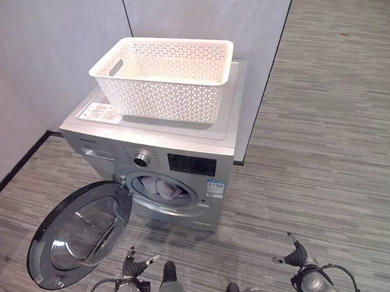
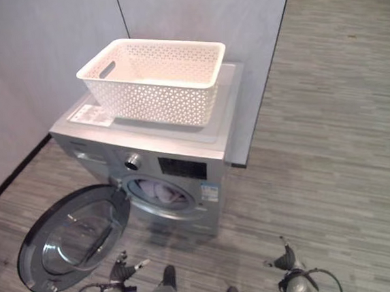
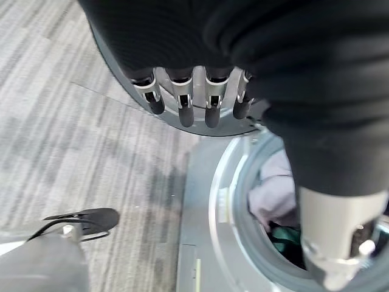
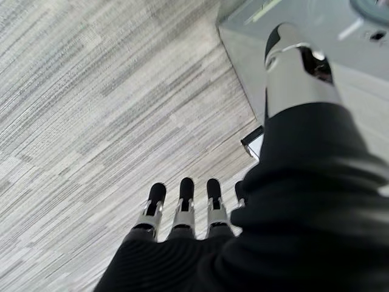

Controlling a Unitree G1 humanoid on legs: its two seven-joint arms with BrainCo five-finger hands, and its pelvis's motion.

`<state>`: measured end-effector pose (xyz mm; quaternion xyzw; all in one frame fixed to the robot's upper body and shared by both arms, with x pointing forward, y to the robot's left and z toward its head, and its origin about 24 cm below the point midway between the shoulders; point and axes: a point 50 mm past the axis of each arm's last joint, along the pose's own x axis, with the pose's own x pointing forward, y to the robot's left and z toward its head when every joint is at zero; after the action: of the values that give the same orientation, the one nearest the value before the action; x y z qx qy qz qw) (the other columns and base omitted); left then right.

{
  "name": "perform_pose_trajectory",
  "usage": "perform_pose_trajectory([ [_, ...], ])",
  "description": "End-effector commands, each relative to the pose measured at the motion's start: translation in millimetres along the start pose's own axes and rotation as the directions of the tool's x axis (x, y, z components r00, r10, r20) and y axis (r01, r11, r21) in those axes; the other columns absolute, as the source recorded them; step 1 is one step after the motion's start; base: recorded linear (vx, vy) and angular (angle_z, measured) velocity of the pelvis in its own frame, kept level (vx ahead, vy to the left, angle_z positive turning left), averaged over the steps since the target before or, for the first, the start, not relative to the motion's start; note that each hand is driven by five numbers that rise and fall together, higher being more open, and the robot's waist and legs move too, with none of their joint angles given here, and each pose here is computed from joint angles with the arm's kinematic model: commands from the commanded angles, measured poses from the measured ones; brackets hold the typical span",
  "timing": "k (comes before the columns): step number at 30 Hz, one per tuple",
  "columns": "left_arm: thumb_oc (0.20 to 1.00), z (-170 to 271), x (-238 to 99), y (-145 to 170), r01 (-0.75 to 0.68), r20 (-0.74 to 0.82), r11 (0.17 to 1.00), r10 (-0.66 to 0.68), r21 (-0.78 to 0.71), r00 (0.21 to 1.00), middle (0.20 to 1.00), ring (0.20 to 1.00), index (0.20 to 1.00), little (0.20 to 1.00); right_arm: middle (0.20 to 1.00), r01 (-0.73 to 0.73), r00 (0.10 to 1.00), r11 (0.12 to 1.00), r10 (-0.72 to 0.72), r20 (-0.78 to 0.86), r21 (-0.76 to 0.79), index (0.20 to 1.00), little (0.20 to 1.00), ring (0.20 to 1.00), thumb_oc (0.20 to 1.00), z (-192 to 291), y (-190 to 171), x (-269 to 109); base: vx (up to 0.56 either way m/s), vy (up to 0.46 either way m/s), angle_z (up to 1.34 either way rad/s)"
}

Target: Grab the laundry basket,head to the washer,open it,put in the laundry and shut it.

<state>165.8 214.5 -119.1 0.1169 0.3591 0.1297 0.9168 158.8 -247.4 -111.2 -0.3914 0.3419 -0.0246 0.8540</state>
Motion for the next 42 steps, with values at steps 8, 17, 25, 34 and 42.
perform_pose_trajectory([
  [8,1.000,32.2,-0.7,-0.9,0.022,0.146,0.999,-0.016,-0.037,0.989,1.000,1.000,1.000,1.000,1.000,0.069,0.998,0.996,-0.069,-0.005,0.057,1.000,1.000,1.000,1.000,7.7,-18.6,8.0,0.01,0.143,0.09],
  [17,1.000,35.0,-1.1,-4.1,0.038,0.155,0.999,-0.038,0.003,0.987,1.000,1.000,1.000,1.000,1.000,0.162,0.979,0.969,-0.135,-0.151,0.184,1.000,1.000,1.000,1.000,-22.0,-21.5,-3.8,0.04,0.169,0.62],
  [25,1.000,114.3,-19.2,81.5,-0.311,0.516,0.950,0.253,0.028,0.819,1.000,1.000,1.000,1.000,1.000,0.045,0.978,0.990,-0.017,-0.207,0.133,1.000,1.000,1.000,1.000,-38.1,0.9,-13.3,0.10,0.145,-0.03],
  [34,1.000,243.7,-32.2,196.6,-0.711,0.692,0.701,0.539,-0.052,0.481,1.000,1.000,1.000,1.000,1.000,-0.039,0.990,0.998,0.044,-0.137,0.039,1.000,1.000,1.000,1.000,-24.7,-3.7,-4.3,-0.06,0.104,-0.16],
  [42,1.000,321.0,-48.2,286.0,-0.829,0.506,0.558,0.721,-0.021,0.473,1.000,1.000,1.000,1.000,1.000,-0.013,0.999,0.999,0.012,-0.044,-0.030,1.000,1.000,1.000,1.000,-5.9,-27.4,8.6,-0.11,0.020,-0.08],
])
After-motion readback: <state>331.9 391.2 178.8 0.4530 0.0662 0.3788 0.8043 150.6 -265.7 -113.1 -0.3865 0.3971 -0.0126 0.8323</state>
